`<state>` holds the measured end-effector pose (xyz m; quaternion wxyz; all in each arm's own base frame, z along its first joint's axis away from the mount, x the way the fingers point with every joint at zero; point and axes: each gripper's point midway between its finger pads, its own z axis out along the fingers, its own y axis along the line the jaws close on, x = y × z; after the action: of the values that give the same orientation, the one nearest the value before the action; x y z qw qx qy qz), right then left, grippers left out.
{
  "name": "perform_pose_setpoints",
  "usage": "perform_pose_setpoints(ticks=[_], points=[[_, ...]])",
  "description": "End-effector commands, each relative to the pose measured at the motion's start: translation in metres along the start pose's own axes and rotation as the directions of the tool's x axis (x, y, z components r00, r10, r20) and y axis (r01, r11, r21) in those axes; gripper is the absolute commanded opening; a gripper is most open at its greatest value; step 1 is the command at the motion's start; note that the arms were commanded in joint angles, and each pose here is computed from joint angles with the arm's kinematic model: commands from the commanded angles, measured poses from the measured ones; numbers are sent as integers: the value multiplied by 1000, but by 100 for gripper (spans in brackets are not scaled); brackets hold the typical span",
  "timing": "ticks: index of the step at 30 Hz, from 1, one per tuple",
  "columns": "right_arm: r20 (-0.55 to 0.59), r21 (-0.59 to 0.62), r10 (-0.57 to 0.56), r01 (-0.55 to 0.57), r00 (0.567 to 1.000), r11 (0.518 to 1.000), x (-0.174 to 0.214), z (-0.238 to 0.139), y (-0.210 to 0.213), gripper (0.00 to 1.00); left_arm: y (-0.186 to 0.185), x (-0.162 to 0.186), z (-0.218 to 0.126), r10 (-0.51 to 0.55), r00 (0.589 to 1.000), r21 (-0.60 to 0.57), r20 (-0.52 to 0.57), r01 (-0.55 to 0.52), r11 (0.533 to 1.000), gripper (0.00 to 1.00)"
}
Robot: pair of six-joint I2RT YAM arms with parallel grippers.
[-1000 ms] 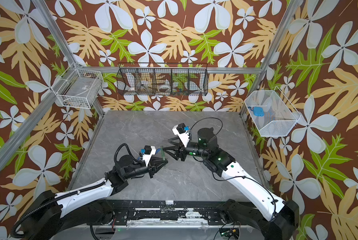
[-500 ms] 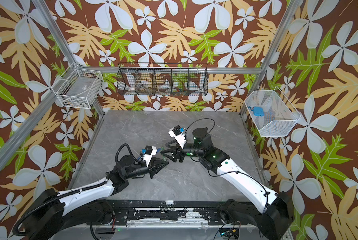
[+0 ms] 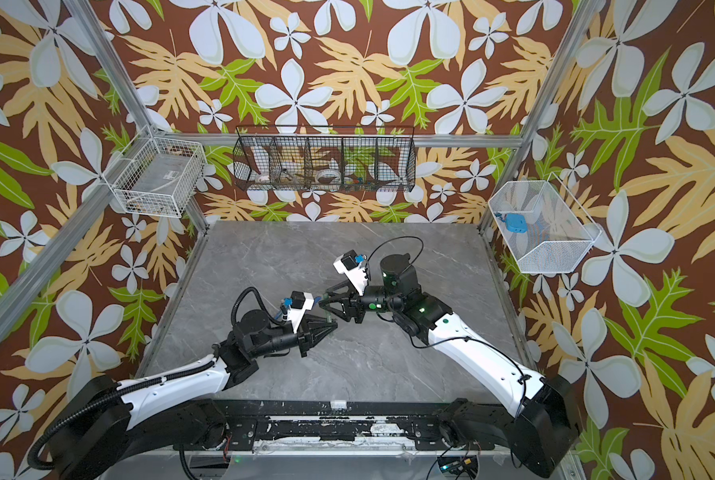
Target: Insert the pens into the pen caps
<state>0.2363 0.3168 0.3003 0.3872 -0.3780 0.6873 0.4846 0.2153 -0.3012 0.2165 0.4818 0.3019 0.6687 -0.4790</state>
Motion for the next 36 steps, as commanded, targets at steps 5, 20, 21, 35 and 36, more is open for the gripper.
perform_pose_setpoints(ticks=[5, 20, 21, 35, 36], points=[[-3, -24, 12, -12, 1000, 1000, 0, 3, 4, 44, 0, -10, 1, 28, 999, -6, 40, -28, 1000, 0], [-62, 36, 26, -24, 998, 999, 11, 12, -8, 24, 3, -16, 0, 42, 998, -32, 55, -40, 999, 0], [-60, 43, 24, -21, 998, 999, 10, 12, -9, 21, 4, -17, -1, 44, 997, -39, 60, -41, 998, 0], [-87, 74, 74, -68, 993, 995, 33, 9, -14, 0, 14, -83, -21, 132, 951, -205, 279, -75, 976, 0], [-94, 82, 78, -71, 992, 994, 36, 9, -15, 0, 11, -92, -22, 145, 943, -203, 300, -86, 975, 0]])
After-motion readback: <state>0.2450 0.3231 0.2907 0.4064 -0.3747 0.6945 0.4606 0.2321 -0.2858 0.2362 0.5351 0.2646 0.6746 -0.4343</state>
